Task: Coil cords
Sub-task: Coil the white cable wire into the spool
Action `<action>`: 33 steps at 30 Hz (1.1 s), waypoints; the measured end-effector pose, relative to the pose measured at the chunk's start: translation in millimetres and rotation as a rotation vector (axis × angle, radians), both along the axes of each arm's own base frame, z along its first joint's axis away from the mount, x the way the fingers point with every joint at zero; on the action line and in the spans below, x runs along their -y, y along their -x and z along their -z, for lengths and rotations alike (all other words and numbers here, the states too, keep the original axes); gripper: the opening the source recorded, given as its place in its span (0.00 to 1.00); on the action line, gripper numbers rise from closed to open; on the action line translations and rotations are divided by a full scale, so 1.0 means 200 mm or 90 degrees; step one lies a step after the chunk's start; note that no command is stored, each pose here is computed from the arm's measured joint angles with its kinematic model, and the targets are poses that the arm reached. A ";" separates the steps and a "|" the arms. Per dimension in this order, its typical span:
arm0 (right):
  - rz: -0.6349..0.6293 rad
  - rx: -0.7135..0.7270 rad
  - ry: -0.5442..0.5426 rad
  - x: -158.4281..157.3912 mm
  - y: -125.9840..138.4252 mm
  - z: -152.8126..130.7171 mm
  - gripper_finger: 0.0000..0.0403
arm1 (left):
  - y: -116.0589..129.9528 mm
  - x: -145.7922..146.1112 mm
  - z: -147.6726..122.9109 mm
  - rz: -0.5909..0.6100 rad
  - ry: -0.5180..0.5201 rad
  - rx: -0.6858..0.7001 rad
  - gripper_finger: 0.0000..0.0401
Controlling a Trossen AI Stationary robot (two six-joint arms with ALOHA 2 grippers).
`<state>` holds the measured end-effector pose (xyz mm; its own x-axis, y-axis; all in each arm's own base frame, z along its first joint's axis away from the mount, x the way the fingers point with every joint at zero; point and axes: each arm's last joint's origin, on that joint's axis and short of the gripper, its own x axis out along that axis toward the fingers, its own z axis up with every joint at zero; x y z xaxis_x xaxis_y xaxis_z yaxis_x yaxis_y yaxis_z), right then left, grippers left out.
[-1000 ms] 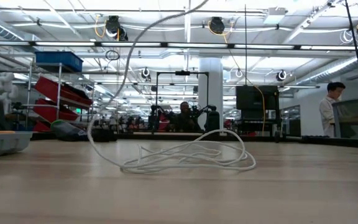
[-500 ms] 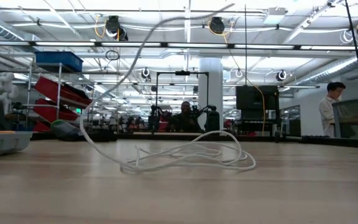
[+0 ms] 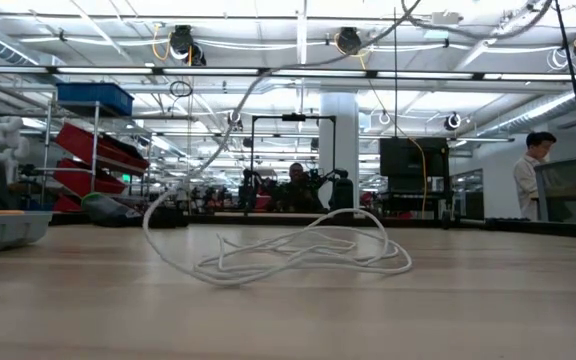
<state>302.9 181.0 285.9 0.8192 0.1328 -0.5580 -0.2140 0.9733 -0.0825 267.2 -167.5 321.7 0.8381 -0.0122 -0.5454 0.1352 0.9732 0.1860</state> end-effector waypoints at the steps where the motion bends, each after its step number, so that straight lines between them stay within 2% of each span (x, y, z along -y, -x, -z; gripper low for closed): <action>1: -0.002 0.001 0.006 0.01 0.00 0.00 0.00 | 0.00 0.00 0.00 0.002 0.001 0.000 0.01; 8: -0.010 0.046 0.048 0.06 -0.06 -0.03 0.00 | 0.01 0.01 0.00 0.005 0.018 -0.007 0.01; 20: -0.008 0.094 0.091 0.14 -0.12 -0.20 0.00 | 0.02 0.01 0.04 -0.010 0.047 -0.047 0.01; 28: -0.042 0.112 0.140 0.17 -0.14 -0.27 0.00 | -0.01 -0.03 0.07 0.025 0.067 -0.062 0.01; 33: -0.065 0.132 0.152 0.19 -0.16 -0.29 0.00 | -0.05 -0.02 0.03 0.111 0.089 -0.015 0.01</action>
<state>334.6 142.7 343.7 0.9080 0.1047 -0.4056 -0.2634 0.8956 -0.3585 276.6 -164.4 316.0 0.8040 -0.2324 -0.5473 0.3059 0.9510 0.0455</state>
